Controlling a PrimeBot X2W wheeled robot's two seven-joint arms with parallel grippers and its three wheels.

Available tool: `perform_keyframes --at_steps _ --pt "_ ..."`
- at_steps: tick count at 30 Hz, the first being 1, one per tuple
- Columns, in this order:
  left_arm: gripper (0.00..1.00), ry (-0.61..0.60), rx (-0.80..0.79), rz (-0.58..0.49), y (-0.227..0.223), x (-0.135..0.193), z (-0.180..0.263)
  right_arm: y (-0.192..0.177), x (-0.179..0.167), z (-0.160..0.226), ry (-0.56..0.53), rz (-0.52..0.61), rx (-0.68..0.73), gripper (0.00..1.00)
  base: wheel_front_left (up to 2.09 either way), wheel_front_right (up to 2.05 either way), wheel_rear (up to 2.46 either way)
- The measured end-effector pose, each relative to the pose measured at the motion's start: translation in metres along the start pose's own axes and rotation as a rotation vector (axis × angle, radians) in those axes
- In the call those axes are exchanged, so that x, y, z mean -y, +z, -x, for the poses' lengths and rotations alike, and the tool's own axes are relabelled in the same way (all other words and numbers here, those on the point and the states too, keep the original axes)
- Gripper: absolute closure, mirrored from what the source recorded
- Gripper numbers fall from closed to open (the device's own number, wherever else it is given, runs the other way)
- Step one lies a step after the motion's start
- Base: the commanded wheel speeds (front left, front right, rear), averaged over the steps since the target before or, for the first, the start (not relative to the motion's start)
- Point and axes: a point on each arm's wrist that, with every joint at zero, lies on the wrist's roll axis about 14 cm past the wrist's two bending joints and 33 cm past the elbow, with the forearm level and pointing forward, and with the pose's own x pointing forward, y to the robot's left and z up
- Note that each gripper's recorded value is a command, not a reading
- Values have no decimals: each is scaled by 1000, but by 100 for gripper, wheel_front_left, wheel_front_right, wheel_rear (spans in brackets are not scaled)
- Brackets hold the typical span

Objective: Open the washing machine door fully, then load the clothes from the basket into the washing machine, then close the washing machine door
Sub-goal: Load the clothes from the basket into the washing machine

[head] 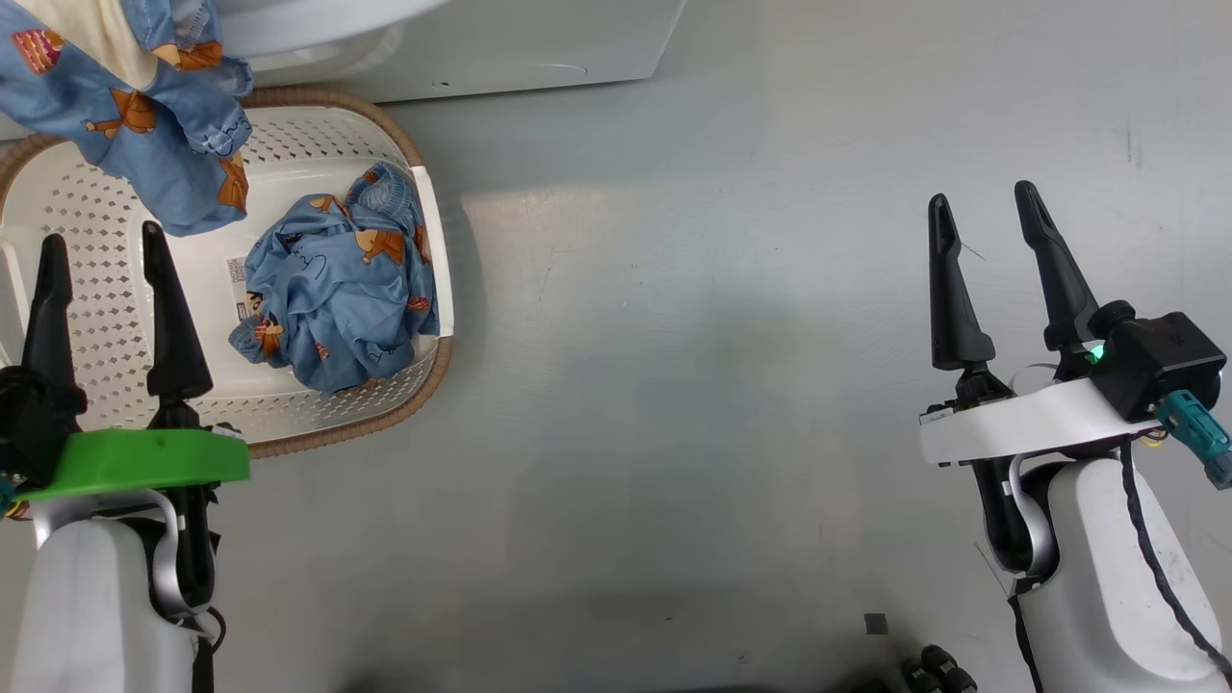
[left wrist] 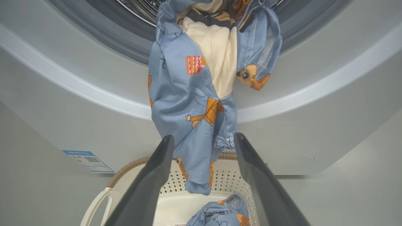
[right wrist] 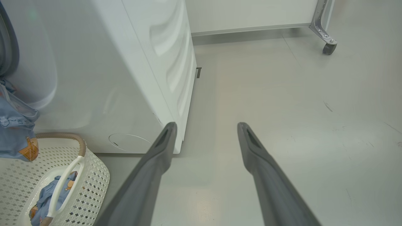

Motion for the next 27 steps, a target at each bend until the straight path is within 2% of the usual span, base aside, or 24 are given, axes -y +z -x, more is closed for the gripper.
perform_keyframes --at_steps 27 --pt "0 -9 17 11 5 5 2 -3 0 1 4 -4 -9 0 0 0 0"
